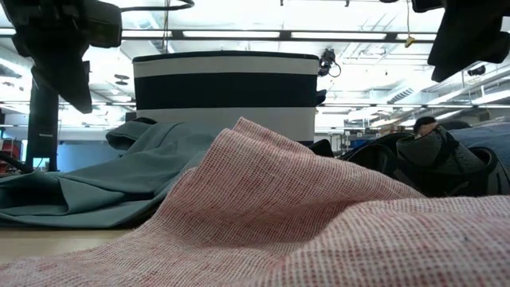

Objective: Sort clothes
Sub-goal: Put the dark blue sock into the blue bin

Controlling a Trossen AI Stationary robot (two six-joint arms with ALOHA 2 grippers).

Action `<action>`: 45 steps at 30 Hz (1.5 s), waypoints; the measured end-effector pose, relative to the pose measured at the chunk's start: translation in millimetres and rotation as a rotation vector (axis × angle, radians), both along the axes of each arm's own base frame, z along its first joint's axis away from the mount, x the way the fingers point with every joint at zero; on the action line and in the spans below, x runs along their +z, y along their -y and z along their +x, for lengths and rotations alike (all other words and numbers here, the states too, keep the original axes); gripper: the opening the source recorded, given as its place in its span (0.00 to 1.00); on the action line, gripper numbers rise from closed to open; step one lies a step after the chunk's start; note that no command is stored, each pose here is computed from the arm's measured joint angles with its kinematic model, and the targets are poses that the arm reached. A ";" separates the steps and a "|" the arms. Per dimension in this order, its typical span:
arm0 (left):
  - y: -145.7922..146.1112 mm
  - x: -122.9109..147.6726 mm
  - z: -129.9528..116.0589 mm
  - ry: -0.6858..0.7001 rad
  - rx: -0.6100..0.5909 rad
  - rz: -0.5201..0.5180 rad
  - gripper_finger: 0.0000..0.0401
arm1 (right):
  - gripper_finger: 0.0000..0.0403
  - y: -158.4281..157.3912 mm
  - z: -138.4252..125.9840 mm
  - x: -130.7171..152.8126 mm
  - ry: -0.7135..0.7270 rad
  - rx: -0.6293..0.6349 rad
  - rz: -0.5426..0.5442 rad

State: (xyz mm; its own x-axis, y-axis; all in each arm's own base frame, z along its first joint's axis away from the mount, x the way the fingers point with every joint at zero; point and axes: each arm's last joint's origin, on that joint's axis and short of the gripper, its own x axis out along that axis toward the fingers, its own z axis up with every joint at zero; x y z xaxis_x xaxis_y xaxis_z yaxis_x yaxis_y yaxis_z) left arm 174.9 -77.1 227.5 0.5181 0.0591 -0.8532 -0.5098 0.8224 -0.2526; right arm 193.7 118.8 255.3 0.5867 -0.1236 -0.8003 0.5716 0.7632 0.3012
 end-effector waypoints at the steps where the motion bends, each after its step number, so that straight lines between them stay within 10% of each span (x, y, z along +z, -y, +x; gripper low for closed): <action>1: -0.5 -0.2 -0.5 -0.002 0.001 0.015 0.27 | 0.38 -0.2 -0.2 0.0 -0.001 0.002 0.000; 24: -3.7 -7.6 0.8 -0.058 0.029 0.087 0.27 | 0.38 -1.0 1.9 0.4 0.025 -0.045 0.034; 45: -22.6 -74.0 9.7 -0.220 -0.051 0.032 0.27 | 0.38 -5.6 8.4 5.2 0.102 -0.043 0.095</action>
State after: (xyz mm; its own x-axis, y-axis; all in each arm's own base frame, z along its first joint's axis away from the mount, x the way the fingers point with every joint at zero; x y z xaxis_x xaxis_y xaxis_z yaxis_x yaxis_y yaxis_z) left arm 184.6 -54.5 153.5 0.3224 0.0668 -0.9442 -0.5072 0.8544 -0.1128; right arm 202.1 124.4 260.5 0.6615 -0.0768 -0.7460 0.5659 0.7038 0.4293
